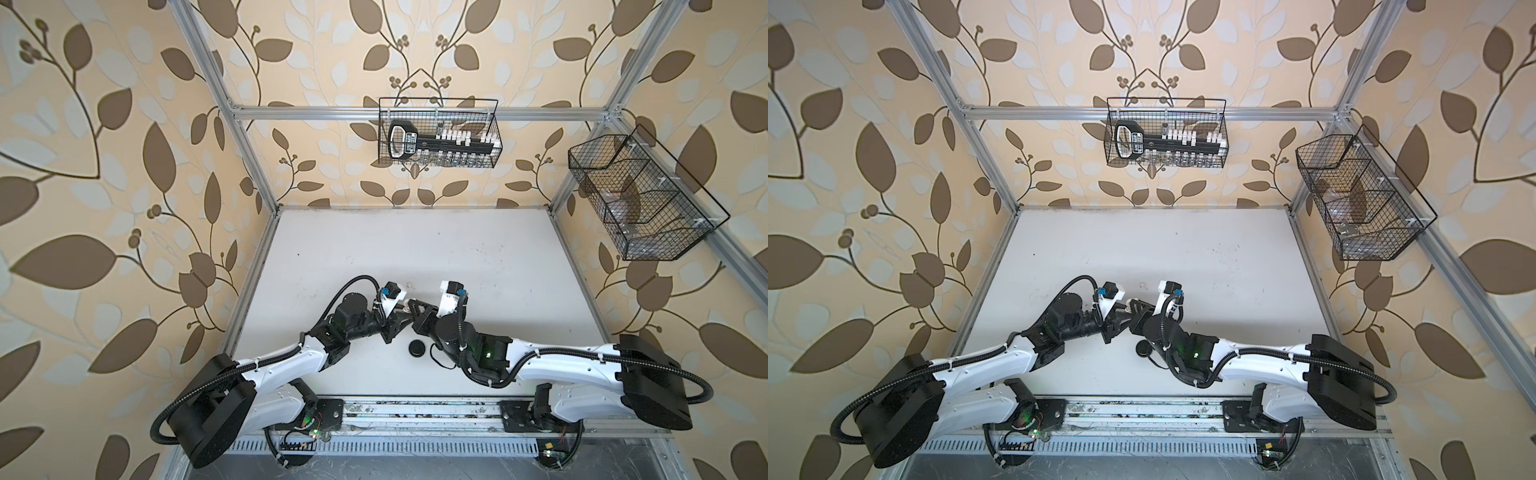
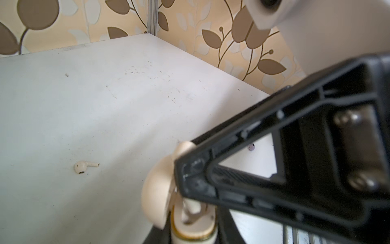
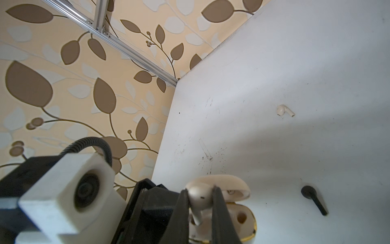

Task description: Insert the wireless bluetooth earbuds into the charging case

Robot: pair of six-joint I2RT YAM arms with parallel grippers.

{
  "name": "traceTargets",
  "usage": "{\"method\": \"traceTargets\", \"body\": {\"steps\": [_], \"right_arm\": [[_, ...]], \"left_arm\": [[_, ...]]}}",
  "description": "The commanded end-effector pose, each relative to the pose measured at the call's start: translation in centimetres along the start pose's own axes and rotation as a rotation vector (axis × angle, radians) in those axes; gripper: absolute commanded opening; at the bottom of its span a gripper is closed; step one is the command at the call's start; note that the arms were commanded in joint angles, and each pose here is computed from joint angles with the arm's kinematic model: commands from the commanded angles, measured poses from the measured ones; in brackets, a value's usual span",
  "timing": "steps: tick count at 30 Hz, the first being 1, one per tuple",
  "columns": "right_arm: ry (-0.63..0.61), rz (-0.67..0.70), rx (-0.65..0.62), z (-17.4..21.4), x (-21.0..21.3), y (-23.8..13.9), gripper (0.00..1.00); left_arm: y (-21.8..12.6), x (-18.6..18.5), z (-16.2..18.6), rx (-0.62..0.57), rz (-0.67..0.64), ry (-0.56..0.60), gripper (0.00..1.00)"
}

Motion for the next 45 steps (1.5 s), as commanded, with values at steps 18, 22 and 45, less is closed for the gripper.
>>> {"method": "traceTargets", "body": {"steps": [18, 22, 45], "right_arm": [[0.041, 0.005, 0.006, 2.2, -1.1, 0.7, 0.06], [0.041, 0.011, 0.003, 2.3, -1.4, 0.7, 0.07], [-0.055, -0.033, -0.002, 2.0, 0.1, -1.7, 0.58]], "left_arm": [[-0.1, 0.1, -3.3, -0.112, 0.003, -0.006, 0.0], [-0.4, 0.0, -3.7, -0.126, -0.004, -0.009, 0.0], [-1.2, -0.9, -4.4, -0.194, 0.051, 0.064, 0.0]]}}
Point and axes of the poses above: each gripper's point midway between its finger pads, its own y axis out along the fingers, its own x axis along the line the jaws close on, z = x × y, the point moved 7 cm from there along -y, back along the fingers, and after that the axes turned 10 degrees about y, right-handed, at the moved point
